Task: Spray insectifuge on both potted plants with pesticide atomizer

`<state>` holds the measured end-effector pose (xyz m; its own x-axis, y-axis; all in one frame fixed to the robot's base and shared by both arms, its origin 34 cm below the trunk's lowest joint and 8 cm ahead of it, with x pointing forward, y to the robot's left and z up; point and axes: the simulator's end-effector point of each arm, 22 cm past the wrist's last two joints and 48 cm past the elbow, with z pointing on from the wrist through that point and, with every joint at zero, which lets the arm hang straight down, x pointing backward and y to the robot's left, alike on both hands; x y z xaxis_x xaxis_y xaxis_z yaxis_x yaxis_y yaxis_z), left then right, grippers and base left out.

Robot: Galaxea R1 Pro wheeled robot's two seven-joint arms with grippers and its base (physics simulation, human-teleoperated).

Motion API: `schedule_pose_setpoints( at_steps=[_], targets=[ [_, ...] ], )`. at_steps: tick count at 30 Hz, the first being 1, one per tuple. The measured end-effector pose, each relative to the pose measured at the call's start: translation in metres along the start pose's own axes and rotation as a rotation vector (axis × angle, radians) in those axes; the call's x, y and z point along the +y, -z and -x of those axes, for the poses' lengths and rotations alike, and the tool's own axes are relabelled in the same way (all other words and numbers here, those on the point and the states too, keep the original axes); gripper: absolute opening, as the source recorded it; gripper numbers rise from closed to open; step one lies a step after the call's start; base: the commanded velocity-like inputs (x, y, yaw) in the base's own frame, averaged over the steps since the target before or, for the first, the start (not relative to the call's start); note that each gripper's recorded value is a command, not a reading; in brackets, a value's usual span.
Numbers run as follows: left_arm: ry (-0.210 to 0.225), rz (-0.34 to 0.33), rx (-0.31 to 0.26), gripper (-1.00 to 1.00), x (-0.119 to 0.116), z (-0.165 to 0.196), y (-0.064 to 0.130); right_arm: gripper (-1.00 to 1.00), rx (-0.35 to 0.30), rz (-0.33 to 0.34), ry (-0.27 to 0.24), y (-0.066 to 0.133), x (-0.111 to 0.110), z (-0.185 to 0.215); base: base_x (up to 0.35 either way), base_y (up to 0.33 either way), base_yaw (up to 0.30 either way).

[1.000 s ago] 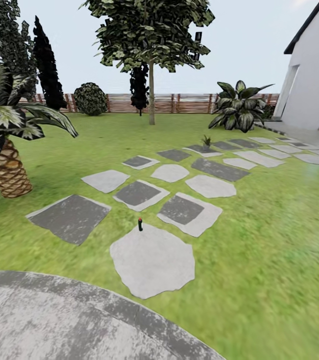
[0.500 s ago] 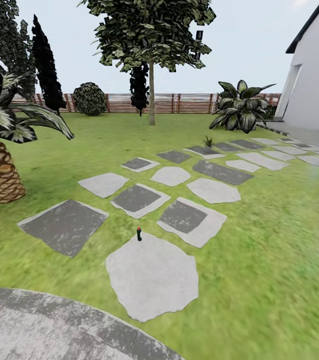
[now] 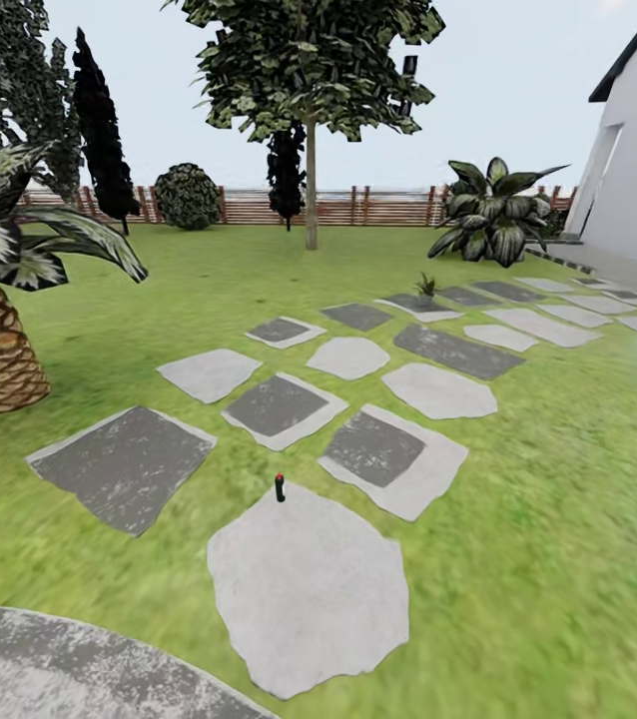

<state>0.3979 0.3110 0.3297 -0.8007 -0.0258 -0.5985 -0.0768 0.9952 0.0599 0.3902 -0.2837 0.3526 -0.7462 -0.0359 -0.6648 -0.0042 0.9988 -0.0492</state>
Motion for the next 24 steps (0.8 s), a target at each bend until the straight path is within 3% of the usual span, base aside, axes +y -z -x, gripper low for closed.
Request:
schedule_pose_setpoints(
  at_steps=[4,24],
  targets=[
    [0.0,0.001,0.003,1.0,0.0004,-0.0014,-0.0001,1.0,0.003,-0.001,-0.001,0.0,-0.0002,-0.0012,0.34,-0.109,0.151],
    [0.001,0.003,0.004,1.0,0.0019,-0.0017,-0.0001,1.0,0.003,-0.004,-0.003,0.0,-0.0013,-0.0013,0.34,-0.124,0.02]
  ],
)
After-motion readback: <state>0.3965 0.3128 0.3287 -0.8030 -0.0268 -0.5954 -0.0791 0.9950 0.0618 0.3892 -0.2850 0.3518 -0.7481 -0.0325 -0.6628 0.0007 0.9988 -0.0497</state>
